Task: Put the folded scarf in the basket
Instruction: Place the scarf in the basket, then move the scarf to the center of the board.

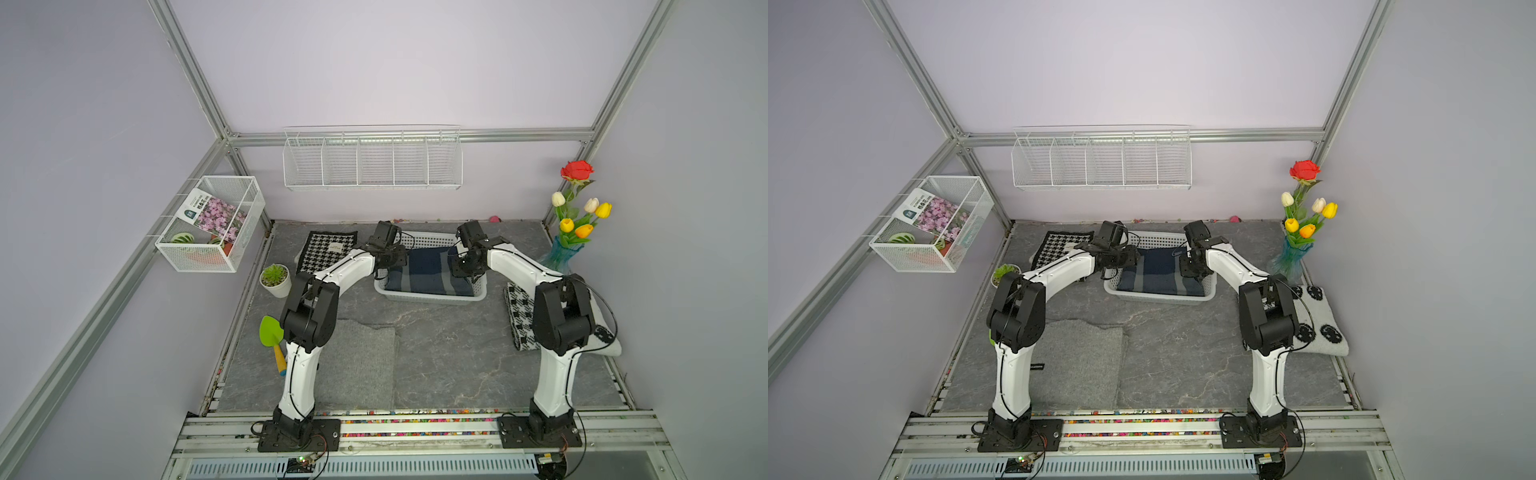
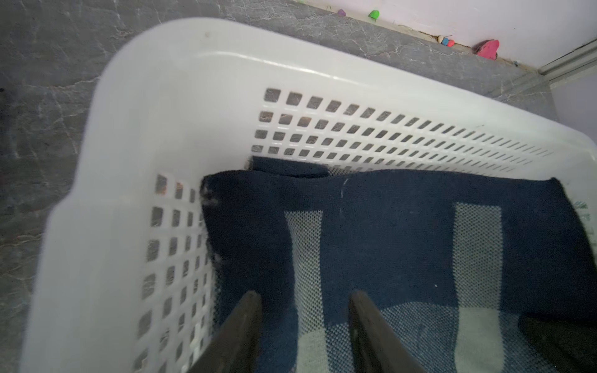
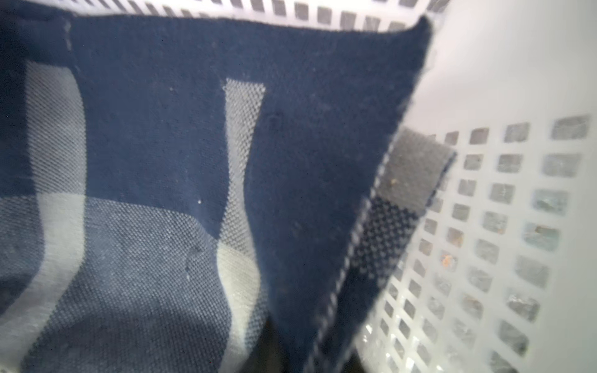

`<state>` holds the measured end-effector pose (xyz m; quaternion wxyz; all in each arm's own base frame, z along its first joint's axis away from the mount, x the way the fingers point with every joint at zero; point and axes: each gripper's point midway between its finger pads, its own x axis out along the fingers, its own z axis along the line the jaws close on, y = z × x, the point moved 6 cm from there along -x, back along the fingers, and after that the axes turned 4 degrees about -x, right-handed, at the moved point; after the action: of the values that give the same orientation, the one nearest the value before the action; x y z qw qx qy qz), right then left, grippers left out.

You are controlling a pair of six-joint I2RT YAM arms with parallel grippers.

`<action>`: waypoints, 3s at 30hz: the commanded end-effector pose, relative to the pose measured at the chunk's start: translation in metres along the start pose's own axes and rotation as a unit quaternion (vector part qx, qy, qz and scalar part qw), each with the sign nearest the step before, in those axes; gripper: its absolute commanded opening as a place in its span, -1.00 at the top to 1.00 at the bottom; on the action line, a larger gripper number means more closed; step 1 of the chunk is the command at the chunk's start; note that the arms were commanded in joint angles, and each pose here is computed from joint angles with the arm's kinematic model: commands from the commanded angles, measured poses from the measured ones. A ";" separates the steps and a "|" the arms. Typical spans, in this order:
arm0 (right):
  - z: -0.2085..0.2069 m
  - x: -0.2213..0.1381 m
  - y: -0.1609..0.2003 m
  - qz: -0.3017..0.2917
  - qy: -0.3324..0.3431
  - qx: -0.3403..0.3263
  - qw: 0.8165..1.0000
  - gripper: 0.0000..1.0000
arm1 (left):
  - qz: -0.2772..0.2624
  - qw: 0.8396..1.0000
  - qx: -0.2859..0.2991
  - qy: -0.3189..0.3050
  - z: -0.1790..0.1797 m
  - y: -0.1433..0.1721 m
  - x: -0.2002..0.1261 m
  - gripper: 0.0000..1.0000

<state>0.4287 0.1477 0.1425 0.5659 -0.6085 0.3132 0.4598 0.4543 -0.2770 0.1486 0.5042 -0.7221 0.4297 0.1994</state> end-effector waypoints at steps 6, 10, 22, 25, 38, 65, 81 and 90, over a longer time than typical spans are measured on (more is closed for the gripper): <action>-0.002 -0.024 -0.002 -0.017 0.016 -0.009 1.000 0.06 | -0.027 0.999 0.009 0.035 -0.016 -0.015 -0.028 -0.03; 0.000 -0.040 -0.003 -0.037 0.041 -0.024 0.998 0.06 | -0.031 0.998 0.009 0.058 -0.027 -0.016 -0.037 -0.03; 0.018 -0.004 -0.007 -0.010 0.005 -0.046 0.999 0.45 | -0.021 0.996 0.012 0.082 -0.039 -0.006 -0.034 -0.04; 0.010 0.017 -0.006 0.019 0.045 -0.052 0.997 0.51 | -0.024 0.996 0.014 0.082 -0.039 -0.006 -0.038 -0.03; 0.015 -0.003 -0.007 0.003 0.038 -0.061 0.997 0.41 | -0.040 0.994 0.017 0.100 -0.049 -0.006 -0.065 -0.01; 0.127 -0.079 0.155 -0.103 -0.301 -0.101 0.943 -0.40 | -0.069 0.994 0.030 0.079 0.012 0.108 -0.175 -0.10; 0.198 -0.036 0.181 -0.026 -0.283 -0.202 0.937 -0.86 | -0.114 0.993 0.025 0.026 0.052 0.138 -0.179 -0.25; 0.228 -0.007 0.196 0.020 -0.254 -0.234 0.938 -0.73 | -0.122 0.992 0.024 0.015 0.055 0.137 -0.181 -0.25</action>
<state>0.2034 0.3361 0.0939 0.4762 -0.5655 0.0357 0.6725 0.2470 -0.1692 0.1742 0.5333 -0.7548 0.3633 0.1179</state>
